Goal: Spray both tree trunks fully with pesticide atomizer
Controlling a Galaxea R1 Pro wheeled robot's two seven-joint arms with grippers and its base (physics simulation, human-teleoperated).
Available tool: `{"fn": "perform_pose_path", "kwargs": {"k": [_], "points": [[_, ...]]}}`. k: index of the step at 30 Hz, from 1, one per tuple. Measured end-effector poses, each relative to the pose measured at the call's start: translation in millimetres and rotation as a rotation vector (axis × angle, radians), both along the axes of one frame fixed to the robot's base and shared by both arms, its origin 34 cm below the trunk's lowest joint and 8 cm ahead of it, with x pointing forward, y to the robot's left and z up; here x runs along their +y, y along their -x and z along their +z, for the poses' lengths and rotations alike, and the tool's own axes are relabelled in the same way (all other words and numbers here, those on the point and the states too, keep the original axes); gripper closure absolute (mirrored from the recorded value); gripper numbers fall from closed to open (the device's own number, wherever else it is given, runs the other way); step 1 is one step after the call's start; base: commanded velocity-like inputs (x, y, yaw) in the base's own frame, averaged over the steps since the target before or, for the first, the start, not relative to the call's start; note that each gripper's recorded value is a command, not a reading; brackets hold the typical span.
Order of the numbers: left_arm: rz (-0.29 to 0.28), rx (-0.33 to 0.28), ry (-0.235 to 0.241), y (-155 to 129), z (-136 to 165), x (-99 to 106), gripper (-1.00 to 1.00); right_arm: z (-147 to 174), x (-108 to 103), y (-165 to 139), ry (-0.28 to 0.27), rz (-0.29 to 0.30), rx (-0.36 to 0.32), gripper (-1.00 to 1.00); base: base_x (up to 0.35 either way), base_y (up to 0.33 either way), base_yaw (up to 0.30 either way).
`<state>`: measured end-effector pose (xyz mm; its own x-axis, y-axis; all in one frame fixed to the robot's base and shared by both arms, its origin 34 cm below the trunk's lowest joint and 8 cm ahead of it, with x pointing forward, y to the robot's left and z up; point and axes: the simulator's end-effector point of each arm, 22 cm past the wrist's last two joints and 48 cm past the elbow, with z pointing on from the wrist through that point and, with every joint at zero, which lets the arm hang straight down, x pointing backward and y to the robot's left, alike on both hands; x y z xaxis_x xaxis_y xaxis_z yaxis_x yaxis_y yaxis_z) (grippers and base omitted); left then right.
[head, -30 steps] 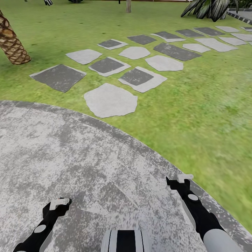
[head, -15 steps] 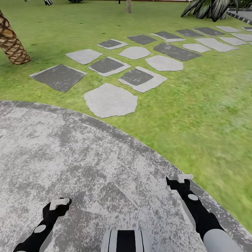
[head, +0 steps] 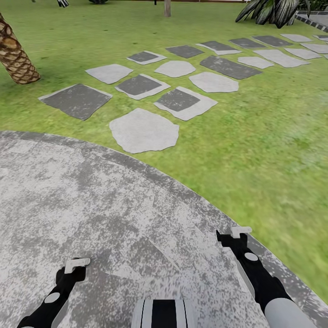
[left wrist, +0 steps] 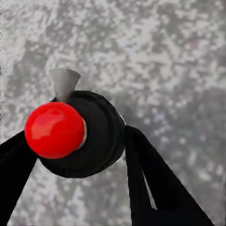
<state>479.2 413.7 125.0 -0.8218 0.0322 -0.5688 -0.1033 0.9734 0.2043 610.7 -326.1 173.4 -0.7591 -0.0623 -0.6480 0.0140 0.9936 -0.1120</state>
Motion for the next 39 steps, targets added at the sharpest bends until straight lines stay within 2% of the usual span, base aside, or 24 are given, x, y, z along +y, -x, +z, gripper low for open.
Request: {"fn": "perform_pose_path", "kwargs": {"k": [22, 39], "points": [[0.000, -0.004, -0.002, -1, 1, 1, 1.00, 0, 1, 0, -0.001, 0.000, 0.000, -1.00, 0.000, 0.000, 0.000], [0.002, -0.074, -0.002, -26, 31, 2, 1.00, 29, 0, -11, -0.001, -0.003, -0.041, -1.00, 0.000, 0.000, 0.000]]}}
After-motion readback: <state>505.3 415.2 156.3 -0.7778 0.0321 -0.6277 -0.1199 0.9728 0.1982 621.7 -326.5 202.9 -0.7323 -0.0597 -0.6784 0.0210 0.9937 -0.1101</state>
